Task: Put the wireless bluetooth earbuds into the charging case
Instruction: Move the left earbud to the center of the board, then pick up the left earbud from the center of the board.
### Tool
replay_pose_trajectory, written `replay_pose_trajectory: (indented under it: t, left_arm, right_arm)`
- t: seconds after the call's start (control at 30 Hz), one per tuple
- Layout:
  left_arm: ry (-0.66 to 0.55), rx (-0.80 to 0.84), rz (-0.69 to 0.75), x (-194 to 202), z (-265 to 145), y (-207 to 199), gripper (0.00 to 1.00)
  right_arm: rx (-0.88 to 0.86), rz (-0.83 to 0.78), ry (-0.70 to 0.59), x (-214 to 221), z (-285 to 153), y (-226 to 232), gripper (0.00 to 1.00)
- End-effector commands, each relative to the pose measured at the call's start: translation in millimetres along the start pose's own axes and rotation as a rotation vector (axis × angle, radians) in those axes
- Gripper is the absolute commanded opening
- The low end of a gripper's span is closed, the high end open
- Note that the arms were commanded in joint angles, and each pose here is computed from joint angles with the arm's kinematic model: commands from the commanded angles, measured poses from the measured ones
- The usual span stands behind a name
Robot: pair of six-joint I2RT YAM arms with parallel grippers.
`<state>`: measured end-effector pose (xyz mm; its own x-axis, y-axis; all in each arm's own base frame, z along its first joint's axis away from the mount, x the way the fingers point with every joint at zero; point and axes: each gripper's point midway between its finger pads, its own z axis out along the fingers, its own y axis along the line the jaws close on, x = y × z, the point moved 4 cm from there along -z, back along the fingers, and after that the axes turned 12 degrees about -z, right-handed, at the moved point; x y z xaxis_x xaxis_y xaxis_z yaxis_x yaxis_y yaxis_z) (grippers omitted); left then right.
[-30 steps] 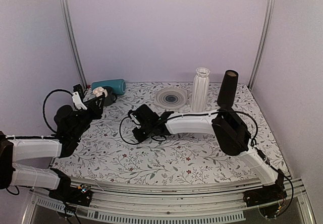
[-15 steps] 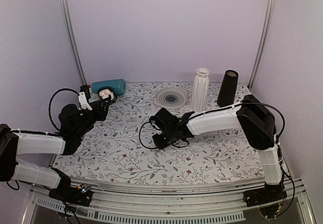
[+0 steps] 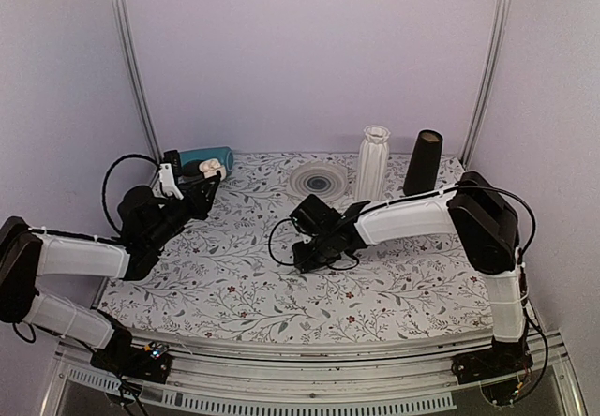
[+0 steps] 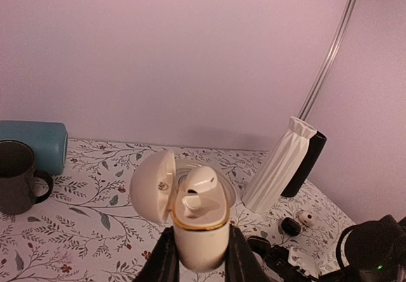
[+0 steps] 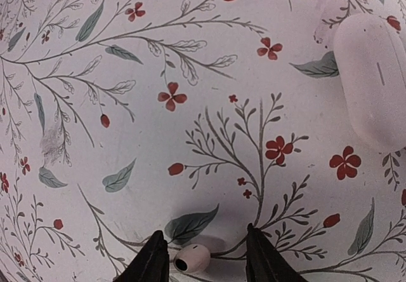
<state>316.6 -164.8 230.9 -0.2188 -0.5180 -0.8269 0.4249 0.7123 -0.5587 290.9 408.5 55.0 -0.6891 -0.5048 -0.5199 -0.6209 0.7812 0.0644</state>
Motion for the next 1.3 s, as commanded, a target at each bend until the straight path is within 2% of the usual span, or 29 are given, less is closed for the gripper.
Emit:
replay_pose_trajectory:
  t: [0.0, 0.57, 0.9, 1.27]
  left_arm:
    - [-0.028, 0.053, 0.024, -8, 4, -13, 0.00]
    - [-0.031, 0.057, 0.034, -8, 2, -14, 0.00]
    - [-0.036, 0.054, 0.038, -10, 0, -14, 0.00]
    - [-0.043, 0.050, 0.044, -13, -1, -15, 0.00]
  right_arm:
    - [-0.063, 0.030, -0.013, -9, -16, -1, 0.42]
    - [-0.228, 0.102, 0.108, 17, -20, 16, 0.43]
    - [-0.322, 0.104, 0.122, 17, -16, 33, 0.43]
    - [-0.350, 0.083, 0.116, 10, -6, 45, 0.43]
